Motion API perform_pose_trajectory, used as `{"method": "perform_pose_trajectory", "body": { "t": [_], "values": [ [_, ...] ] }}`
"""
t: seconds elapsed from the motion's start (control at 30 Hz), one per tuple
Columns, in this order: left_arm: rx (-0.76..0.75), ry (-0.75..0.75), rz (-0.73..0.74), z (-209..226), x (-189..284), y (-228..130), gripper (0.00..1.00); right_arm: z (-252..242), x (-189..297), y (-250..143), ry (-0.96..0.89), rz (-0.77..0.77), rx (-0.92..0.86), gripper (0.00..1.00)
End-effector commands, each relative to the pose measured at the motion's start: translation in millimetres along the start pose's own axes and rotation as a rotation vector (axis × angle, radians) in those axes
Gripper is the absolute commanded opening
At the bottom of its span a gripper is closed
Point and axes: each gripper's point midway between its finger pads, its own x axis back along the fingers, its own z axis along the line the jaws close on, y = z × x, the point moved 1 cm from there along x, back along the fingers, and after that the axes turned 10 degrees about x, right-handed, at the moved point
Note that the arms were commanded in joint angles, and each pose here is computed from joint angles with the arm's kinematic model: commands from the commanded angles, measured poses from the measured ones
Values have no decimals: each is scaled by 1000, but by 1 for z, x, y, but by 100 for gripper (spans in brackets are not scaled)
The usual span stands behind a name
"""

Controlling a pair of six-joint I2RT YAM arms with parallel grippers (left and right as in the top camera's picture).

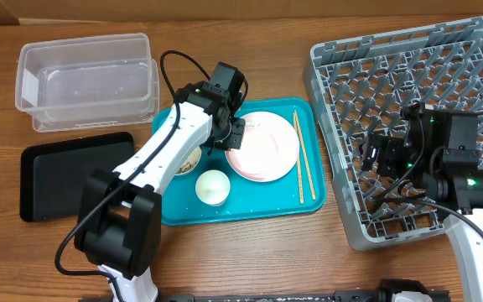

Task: Sort waste into correct bins and load items into the dishwasher
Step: 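Reach the left gripper to the red wrapper and grasp it, then carry the red wrapper left and drop it into the clear bin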

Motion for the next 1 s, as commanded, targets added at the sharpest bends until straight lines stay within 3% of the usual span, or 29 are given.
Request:
{"method": "perform_pose_trajectory", "body": {
  "t": [0.0,0.17,0.37,0.53,0.97],
  "values": [
    [-5,-18,-21,-6,7,7,4,1,7,11,-7,-33,4,100],
    [34,28,-115,10,52,37,4,0,7,11,-8,-33,3,100],
    [99,52,-351,37,133,95,4,0,7,11,-11,-34,4,100],
    [222,116,-479,94,174,126,4,0,7,11,-11,-33,3,100],
    [467,218,-524,217,180,137,4,0,7,12,-11,-37,4,100]
  ]
}}
